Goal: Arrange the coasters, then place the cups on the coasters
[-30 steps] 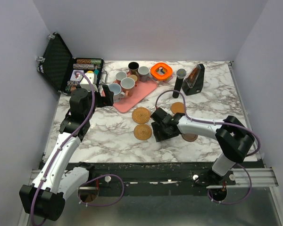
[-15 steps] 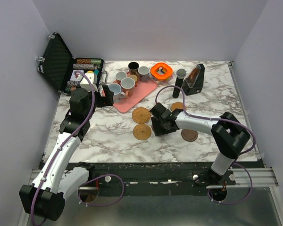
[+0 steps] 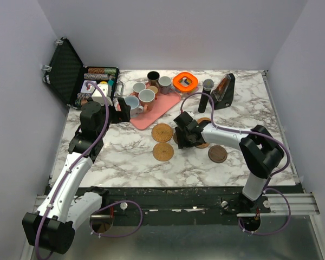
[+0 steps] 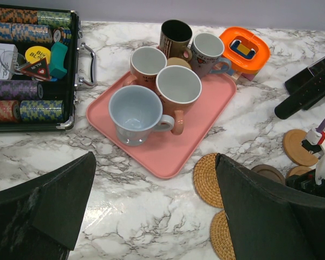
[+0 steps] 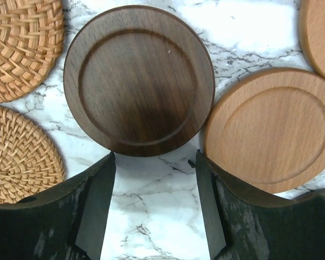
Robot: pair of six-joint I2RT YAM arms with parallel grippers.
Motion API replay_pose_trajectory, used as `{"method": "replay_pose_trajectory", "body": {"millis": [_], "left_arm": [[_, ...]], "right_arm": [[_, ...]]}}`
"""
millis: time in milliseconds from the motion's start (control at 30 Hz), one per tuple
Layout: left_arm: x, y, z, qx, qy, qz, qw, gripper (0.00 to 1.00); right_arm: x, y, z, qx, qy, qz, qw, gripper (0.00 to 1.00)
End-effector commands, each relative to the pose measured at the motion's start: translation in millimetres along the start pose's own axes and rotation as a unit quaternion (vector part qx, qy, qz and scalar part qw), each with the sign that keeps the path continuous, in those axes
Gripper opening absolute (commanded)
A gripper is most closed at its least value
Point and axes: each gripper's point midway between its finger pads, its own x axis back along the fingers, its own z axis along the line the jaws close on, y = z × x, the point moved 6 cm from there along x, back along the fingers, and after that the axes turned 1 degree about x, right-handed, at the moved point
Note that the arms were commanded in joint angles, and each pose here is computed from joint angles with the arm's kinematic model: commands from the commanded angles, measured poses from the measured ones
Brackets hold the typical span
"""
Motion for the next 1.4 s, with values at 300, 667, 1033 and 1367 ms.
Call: {"method": "replay_pose_trajectory", "body": {"millis": [300,667,1033,1367], "left_arm": [[-0.9,-1.3,1.2,0.002,0.007,-0.003,1.0,0.99],[-1.6,-1.9,1.3,0.003,0.007,-0.002,1.0,0.99],[-2.5,-3.3,1.5,0.002,0.007,0.001,1.0,0.99],[-2.8,-3.6,1.3,0.003,0.006,0.002,1.0,0.99]], "right_arm": [[-30.1,-6.1,-15.9,-0.002,-0.044,0.027,0.999,0.67],[-35.2,3.2,-13.3,0.019,-0.034,0.015,0.999,0.67],[-37.2,8.7,-10.8,0.023,-0.032,0.008,0.999,0.67],[3.8,19.5,-16.5,0.018,-0.021,-0.025,0.999,0.84]]}}
